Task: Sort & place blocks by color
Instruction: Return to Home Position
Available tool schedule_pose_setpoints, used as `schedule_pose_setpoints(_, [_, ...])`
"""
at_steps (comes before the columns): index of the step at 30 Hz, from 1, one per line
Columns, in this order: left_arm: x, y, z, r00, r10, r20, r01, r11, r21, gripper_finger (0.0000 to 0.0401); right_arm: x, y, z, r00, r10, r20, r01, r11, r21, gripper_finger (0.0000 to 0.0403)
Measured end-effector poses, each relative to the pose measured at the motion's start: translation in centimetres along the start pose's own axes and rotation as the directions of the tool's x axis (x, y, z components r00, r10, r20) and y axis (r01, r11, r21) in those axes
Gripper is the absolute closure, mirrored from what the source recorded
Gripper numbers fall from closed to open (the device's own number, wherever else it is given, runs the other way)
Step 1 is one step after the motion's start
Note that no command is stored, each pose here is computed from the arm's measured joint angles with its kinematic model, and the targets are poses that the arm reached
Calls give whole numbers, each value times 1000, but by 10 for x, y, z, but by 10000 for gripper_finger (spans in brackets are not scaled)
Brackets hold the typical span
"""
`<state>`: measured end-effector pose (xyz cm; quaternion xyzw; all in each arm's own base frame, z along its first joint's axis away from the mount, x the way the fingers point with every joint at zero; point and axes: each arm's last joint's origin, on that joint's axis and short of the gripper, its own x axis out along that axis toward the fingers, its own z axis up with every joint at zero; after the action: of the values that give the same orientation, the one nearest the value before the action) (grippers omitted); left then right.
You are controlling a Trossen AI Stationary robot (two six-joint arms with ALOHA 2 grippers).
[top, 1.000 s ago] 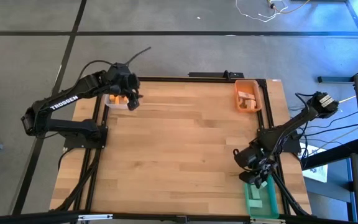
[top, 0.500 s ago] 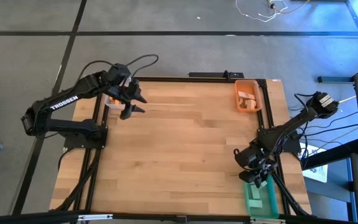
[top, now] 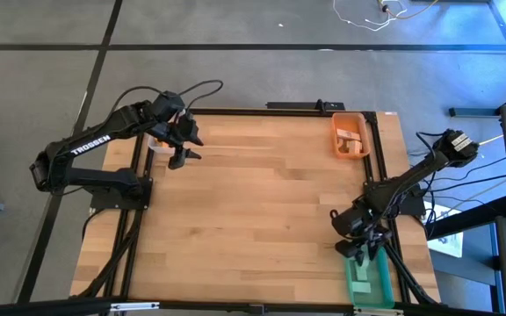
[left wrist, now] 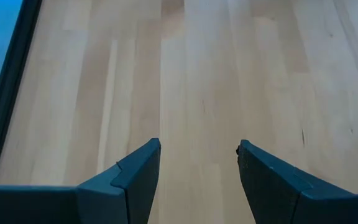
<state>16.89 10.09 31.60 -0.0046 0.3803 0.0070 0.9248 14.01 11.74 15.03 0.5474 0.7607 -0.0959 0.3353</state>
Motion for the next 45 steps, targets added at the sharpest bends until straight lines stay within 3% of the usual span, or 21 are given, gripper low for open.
schedule_pose_setpoints(5, [0,0,0,1000,0,-2,0,1000,-1,197,-4,13,-8,998,56,-18,-57,996,-64,181])
schedule_pose_setpoints(11, [0,0,0,1000,0,-2,0,1000,0,223,-25,46,-40,986,158,-46,-162,979,-125,179])
schedule_pose_setpoints(19, [0,0,-1,1000,-4,-6,4,1000,-2,298,-68,91,-92,911,407,59,-393,905,-164,179])
schedule_pose_setpoints(24, [0,-1,-2,1000,-12,-15,12,1000,16,373,-85,100,-113,897,441,37,-429,887,-171,185])
schedule_pose_setpoints(29, [-2,-2,-2,1000,-12,-11,12,1000,13,395,-90,98,-114,903,420,88,-378,875,-301,251])
schedule_pose_setpoints(35, [-24,-13,-3,997,17,72,-12,998,-69,400,-97,96,-102,889,424,171,-275,795,-540,388])
schedule_pose_setpoints(40, [-51,-30,-5,978,-39,206,65,990,-123,401,-111,98,-87,819,483,311,-107,661,-743,398])
schedule_pose_setpoints(45, [-82,-49,-15,947,-26,321,78,986,-150,401,-136,98,-65,688,542,482,156,539,-828,400])
